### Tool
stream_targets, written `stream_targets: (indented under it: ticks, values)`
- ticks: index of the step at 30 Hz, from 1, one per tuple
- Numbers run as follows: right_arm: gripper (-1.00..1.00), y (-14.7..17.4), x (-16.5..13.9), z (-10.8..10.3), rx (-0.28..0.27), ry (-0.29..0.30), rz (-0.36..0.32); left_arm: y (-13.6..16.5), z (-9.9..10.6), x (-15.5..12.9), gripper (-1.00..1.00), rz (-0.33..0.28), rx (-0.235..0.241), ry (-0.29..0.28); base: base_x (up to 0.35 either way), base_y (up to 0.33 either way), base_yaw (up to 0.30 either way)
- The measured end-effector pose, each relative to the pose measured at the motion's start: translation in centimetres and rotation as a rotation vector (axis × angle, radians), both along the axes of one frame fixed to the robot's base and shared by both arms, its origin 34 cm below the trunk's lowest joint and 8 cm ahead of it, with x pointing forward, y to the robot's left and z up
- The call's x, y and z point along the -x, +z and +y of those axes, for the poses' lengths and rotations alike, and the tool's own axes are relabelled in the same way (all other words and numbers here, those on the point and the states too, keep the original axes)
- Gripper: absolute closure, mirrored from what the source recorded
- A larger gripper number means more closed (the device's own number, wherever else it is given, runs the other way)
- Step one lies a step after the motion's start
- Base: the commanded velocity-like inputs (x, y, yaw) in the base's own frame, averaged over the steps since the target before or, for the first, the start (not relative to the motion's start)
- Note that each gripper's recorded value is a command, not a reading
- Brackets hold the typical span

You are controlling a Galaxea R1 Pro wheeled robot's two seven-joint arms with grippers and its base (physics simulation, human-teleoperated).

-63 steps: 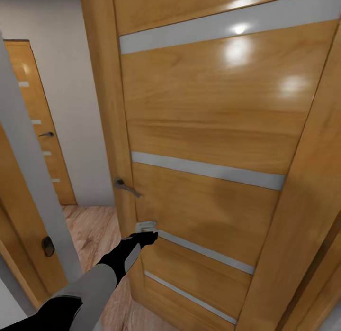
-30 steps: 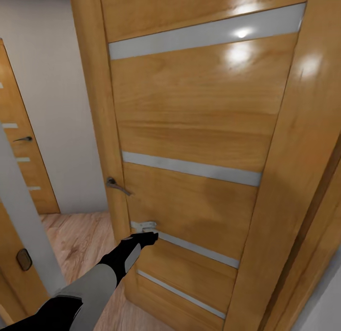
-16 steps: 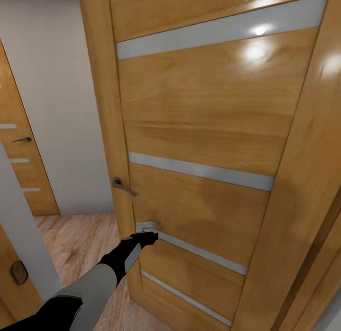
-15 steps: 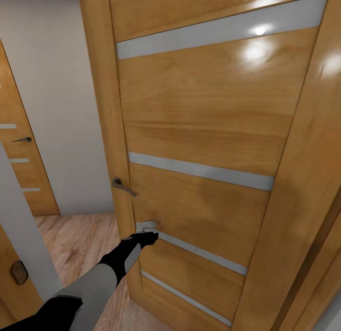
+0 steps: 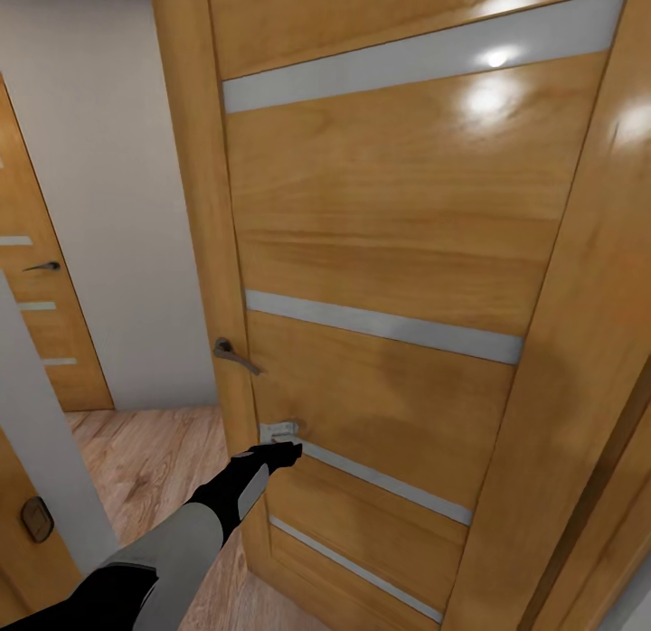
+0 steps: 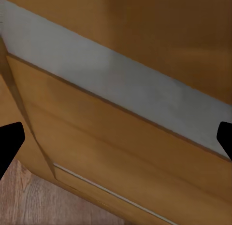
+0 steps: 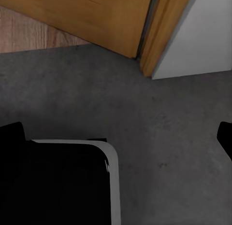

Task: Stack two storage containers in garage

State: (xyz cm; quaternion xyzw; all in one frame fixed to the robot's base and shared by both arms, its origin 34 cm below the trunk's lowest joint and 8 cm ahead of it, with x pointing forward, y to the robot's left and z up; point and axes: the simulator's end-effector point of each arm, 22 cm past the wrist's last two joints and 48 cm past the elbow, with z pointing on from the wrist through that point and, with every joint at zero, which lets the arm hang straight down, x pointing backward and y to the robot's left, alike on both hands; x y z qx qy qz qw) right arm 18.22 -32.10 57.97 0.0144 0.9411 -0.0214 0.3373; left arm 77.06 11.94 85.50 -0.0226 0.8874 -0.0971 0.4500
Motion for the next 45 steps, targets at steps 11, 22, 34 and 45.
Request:
stream_targets:
  ticks: [11,22,34,45]
  values:
    - [-1.0,0.0,0.02,0.03,-0.001,0.001,0.0,-0.08,-0.02,0.11,-1.0,0.003,-0.002,-0.002,0.203,0.013,0.0]
    - [-1.0,-0.02,0.0,0.04,-0.001,0.002,0.001,-0.01,0.0,0.02,-1.0,0.001,0.0,0.0,0.112,-0.013,0.0]
    - [-1.0,-0.01,0.03,0.05,-0.001,0.002,0.001,-0.05,0.02,0.09,-1.0,0.002,-0.003,-0.001,0.128,-0.035,0.0]
    - [-1.0,-0.02,0.0,0.05,-0.001,0.002,0.001,-0.03,0.03,0.01,-1.0,0.001,-0.003,-0.001,0.032,-0.011,0.0]
